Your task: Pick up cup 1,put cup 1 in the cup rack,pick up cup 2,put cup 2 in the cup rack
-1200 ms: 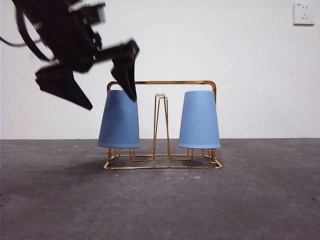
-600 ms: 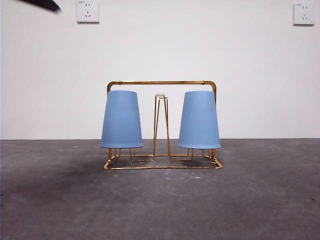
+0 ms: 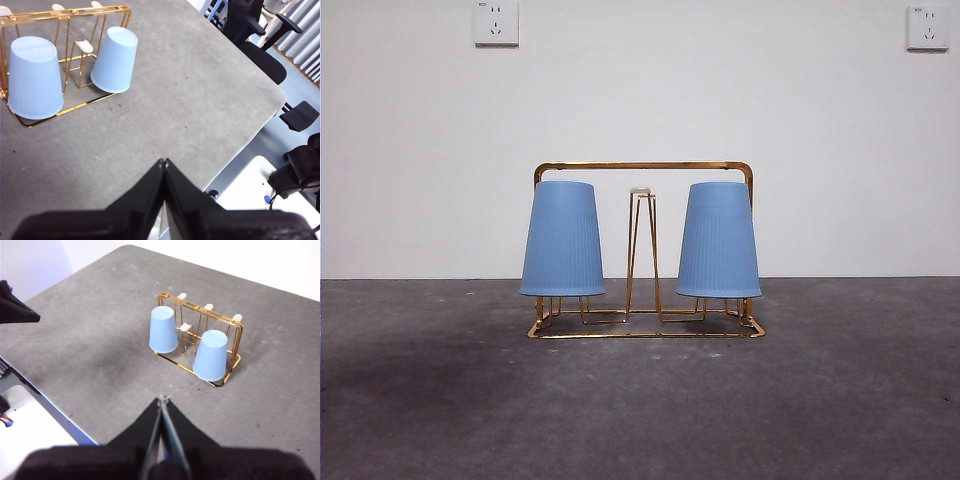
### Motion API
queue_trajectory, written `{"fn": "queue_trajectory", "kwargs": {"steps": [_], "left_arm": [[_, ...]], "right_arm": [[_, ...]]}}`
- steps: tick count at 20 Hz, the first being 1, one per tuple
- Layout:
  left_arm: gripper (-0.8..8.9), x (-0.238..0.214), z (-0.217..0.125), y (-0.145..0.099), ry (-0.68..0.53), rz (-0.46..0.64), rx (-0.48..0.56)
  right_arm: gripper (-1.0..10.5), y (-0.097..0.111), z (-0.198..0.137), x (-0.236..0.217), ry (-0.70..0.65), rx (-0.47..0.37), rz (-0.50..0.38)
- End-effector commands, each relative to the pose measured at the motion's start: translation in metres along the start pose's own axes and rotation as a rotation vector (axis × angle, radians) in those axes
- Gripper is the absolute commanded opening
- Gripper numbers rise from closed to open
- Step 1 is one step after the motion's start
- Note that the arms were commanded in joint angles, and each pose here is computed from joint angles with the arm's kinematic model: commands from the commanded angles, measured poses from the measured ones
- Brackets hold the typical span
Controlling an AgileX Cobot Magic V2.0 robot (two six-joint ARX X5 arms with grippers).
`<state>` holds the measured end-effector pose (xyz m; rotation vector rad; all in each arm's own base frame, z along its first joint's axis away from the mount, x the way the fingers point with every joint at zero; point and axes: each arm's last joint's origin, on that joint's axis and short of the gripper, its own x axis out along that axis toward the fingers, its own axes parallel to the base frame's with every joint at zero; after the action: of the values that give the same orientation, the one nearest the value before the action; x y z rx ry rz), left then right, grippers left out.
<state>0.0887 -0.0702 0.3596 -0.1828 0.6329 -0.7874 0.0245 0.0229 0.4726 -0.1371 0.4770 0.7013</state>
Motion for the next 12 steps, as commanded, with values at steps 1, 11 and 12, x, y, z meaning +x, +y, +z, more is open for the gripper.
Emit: {"fn": "queue_trajectory", "kwargs": {"steps": [1,11,12], "left_arm": [[-0.04,0.0006,0.0005,-0.0003,0.003,-0.004,0.000],[-0.04,0.0032,0.0011,0.0004,0.012,-0.001,-0.003],[-0.04,0.0032,0.0011,0.0003,0.011,-0.001,-0.003]], "right_arm": [[0.0,0.0000,-0.0031,0.0019,0.035,0.008,-0.001],[0.0,0.0000,-0.0031,0.0019,0.035,0.008,-0.001],[0.0,0.0000,-0.0031,0.0019,0.035,0.008,-0.001]]}}
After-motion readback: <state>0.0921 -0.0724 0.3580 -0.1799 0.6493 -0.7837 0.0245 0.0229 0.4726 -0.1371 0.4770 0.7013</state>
